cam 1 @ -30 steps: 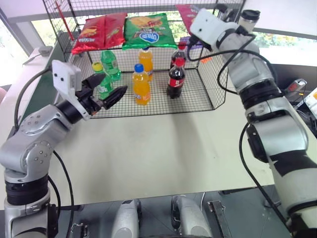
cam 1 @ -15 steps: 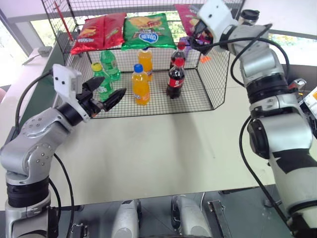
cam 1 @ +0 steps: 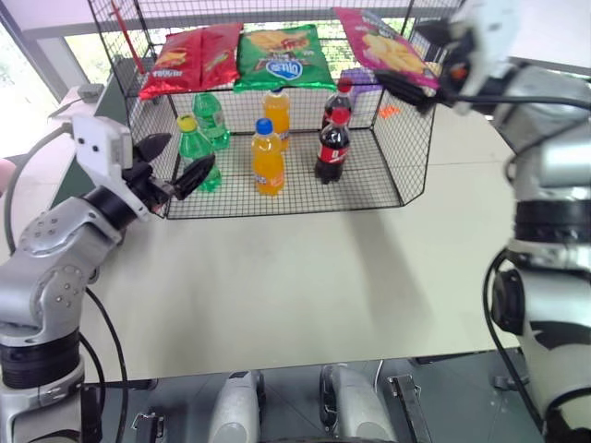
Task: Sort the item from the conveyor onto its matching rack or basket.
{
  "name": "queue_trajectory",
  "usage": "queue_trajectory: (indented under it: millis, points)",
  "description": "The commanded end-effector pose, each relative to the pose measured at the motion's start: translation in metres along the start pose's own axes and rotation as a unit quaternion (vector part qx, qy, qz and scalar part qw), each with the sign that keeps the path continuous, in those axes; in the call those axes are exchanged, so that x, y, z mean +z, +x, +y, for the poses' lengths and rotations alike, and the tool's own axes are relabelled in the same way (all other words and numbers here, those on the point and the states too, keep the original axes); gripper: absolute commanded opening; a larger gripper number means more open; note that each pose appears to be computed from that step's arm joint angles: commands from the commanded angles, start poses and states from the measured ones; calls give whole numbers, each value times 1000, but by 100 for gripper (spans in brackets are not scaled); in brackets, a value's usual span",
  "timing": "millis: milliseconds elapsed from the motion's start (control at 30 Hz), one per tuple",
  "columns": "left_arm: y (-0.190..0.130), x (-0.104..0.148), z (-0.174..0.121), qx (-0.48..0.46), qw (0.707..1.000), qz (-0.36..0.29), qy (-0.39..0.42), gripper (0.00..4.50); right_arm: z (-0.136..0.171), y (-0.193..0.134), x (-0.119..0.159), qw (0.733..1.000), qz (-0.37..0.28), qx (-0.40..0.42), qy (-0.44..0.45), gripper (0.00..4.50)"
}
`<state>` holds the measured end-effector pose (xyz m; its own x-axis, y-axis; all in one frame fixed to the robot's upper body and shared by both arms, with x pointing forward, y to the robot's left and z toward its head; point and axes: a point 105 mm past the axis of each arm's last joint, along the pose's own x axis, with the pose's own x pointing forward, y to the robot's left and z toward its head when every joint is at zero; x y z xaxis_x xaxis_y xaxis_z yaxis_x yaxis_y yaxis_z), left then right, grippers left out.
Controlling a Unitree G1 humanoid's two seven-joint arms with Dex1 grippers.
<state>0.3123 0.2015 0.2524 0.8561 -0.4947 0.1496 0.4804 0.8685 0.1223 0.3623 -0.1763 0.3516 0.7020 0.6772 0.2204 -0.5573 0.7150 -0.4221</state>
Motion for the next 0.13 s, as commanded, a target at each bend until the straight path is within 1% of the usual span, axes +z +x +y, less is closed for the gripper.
queue_trajectory:
  millis: [33, 100, 133]
  points:
    - [-9, 11, -2, -4, 1000, -7, 18, 450, 17, -25, 8, 996, -41, 24, 78, 441]
    - [-12, 9, -4, -8, 1000, 0, 15, 450, 28, -32, 0, 993, -35, 35, 104, 441]
    - [-13, 6, -6, -10, 1000, 8, 12, 450, 37, -34, -9, 992, -22, 44, 117, 441]
